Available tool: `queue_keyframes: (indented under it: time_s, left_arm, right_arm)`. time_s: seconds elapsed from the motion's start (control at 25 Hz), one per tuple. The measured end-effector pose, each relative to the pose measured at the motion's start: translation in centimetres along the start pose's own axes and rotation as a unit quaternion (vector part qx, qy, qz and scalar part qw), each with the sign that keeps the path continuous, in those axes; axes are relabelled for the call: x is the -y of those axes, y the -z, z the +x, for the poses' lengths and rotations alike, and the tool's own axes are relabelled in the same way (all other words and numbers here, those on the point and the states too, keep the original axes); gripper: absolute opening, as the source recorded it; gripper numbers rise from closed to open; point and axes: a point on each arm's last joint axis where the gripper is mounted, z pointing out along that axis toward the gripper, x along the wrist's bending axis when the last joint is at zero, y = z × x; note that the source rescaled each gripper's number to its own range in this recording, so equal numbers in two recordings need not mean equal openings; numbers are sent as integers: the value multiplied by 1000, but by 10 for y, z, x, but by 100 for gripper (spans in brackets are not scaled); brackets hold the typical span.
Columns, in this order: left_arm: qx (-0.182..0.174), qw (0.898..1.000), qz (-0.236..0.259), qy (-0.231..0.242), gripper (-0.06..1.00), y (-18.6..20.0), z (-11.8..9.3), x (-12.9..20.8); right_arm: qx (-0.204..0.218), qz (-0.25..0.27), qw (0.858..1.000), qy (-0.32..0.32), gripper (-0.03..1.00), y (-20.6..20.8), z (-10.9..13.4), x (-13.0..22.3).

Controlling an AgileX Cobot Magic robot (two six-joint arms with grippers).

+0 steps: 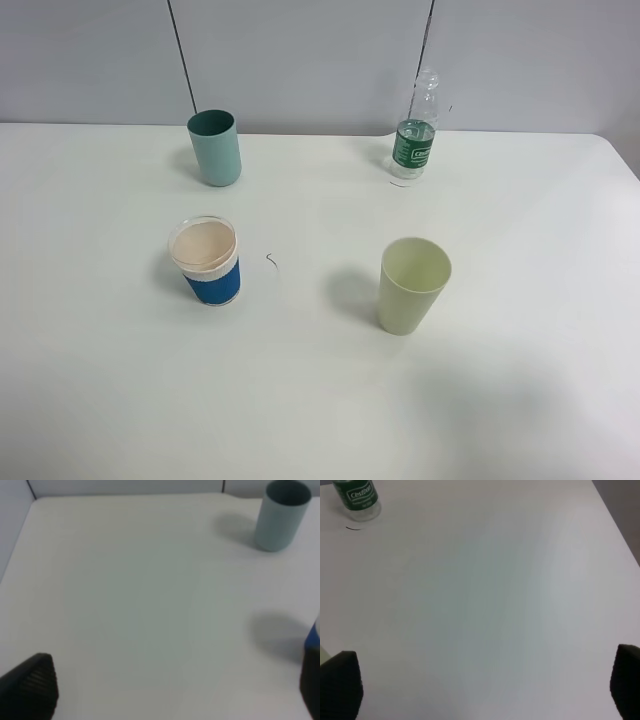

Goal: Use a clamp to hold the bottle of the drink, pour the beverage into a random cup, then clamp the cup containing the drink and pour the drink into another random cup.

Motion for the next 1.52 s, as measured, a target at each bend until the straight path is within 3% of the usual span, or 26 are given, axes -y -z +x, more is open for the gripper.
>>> queue_keyframes:
  time_s: [0.36,0.84,1.16,1.52]
  left_arm:
    - [-2,999,-10,39,95,6,5,37]
    - [-56,995,-14,87,95,15,1,54]
    - [-22,998,-5,63,95,13,-6,55]
    - [-18,998,-5,62,95,13,-6,56]
  right_arm:
    - [0,0,1000,0,100,0,0,0]
    - [0,0,1000,0,100,0,0,0]
    - [0,0,1000,0,100,0,0,0]
    - [0,0,1000,0,100,0,0,0]
